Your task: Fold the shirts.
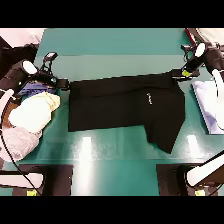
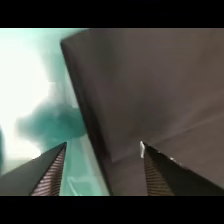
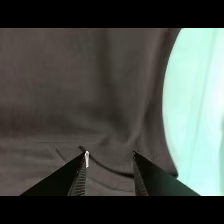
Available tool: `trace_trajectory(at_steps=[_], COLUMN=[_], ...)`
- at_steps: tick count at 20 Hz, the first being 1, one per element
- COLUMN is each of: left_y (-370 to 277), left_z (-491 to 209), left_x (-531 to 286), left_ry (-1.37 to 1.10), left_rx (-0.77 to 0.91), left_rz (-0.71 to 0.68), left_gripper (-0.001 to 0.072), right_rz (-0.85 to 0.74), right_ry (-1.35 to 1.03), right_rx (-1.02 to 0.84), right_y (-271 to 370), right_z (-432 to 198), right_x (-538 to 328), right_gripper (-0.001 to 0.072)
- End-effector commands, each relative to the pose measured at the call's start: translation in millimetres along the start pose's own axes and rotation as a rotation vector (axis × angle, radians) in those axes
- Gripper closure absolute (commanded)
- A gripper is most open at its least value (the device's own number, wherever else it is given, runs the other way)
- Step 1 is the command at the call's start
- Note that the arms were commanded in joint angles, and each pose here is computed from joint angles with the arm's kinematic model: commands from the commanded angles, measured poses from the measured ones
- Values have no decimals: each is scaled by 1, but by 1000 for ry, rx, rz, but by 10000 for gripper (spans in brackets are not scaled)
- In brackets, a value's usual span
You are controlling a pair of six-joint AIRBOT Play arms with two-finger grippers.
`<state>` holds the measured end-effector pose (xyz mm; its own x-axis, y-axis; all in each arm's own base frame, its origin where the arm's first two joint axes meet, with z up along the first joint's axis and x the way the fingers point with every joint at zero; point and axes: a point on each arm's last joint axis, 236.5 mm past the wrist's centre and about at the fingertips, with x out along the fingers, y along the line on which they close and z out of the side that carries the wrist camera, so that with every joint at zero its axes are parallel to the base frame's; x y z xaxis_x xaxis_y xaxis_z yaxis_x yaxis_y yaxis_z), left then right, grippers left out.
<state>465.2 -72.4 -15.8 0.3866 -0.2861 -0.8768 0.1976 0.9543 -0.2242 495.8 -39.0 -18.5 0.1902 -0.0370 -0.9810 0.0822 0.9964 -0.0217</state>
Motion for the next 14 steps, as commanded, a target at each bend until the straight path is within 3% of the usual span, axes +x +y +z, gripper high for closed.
trace_trajectory(at_steps=[1, 4, 9, 14], left_y=[-4, 2, -21, -47], left_z=[-16, -46, -83, -151], left_x=[1, -17, -56, -47], left_ry=[70, 230, 260, 245], left_rx=[-48, -32, -88, -207], left_rz=[-17, -3, -113, -178], left_gripper=[146, 165, 164, 163], right_rz=[7, 40, 328, 337], right_ry=[69, 109, 58, -27], right_rx=[0, -23, 11, 47], right_y=[3, 2, 29, 19], right_z=[-18, -35, -55, -80], right_x=[-2, -28, -98, -118], right_gripper=[369, 369, 371, 374])
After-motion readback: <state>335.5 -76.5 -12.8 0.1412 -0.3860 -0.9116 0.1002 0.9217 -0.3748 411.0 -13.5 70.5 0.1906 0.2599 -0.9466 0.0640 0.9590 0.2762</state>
